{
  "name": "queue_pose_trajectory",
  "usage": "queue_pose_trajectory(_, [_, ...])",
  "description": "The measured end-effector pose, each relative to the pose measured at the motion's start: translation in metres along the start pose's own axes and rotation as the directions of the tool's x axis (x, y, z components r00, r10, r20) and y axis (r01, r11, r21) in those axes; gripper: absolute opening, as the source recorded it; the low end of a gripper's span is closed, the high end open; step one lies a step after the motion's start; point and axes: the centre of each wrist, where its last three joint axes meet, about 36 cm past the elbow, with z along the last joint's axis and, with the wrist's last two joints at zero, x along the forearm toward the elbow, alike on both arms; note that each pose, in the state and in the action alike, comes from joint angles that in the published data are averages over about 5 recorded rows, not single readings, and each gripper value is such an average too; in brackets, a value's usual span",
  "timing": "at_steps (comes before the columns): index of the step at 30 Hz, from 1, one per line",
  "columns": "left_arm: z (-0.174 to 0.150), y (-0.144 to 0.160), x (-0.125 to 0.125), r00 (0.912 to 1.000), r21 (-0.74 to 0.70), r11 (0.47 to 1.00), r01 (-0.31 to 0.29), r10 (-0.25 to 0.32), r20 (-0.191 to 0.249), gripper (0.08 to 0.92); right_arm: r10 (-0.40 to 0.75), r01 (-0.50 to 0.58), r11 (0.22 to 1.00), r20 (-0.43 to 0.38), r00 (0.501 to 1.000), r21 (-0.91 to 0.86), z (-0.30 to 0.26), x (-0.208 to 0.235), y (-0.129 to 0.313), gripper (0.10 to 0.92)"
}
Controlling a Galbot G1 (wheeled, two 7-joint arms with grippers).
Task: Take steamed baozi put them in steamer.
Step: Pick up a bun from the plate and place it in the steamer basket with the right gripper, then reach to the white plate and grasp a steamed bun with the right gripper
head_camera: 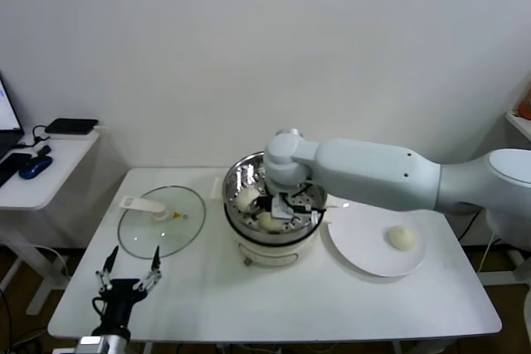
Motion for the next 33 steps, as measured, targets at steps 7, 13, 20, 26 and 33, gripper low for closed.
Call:
queue_pose_trajectory(7, [0.0,-0.001,-0.001,1.0,0.001,1.0,-0.001,0.001,0.0,0.823,0.011,-0.01,1.0,0.015,1.0,-0.023,0.014,0.015,0.003,0.823])
queue_pose_trajectory(13, [0.0,-0.002,-0.002,1.0,0.004,1.0,-0.005,0.005,0.001,0.823,0.017,-0.015,0.998,0.032,0.999,-0.059,0.027,0.036,0.011,0.823])
queue_pose_trajectory(20, [0.001,-0.004,-0.003,1.0,0.004,1.0,-0.01,0.01,-0.001,0.823,0.022,-0.013,0.989,0.055,0.998,-0.146,0.038,0.065,0.035,0.823])
queue_pose_trajectory(26, [-0.003,-0.005,-0.007,0.9998,0.003,1.0,-0.018,0.018,0.007,0.823,0.031,-0.006,0.943,0.07,0.997,-0.333,0.054,0.09,0.076,0.823])
queue_pose_trajectory(33, [-0.006,-0.008,-0.01,0.9992,0.005,0.999,-0.034,0.034,0.021,0.823,0.067,0.0,0.761,0.079,0.995,-0.649,0.078,0.112,0.149,0.823])
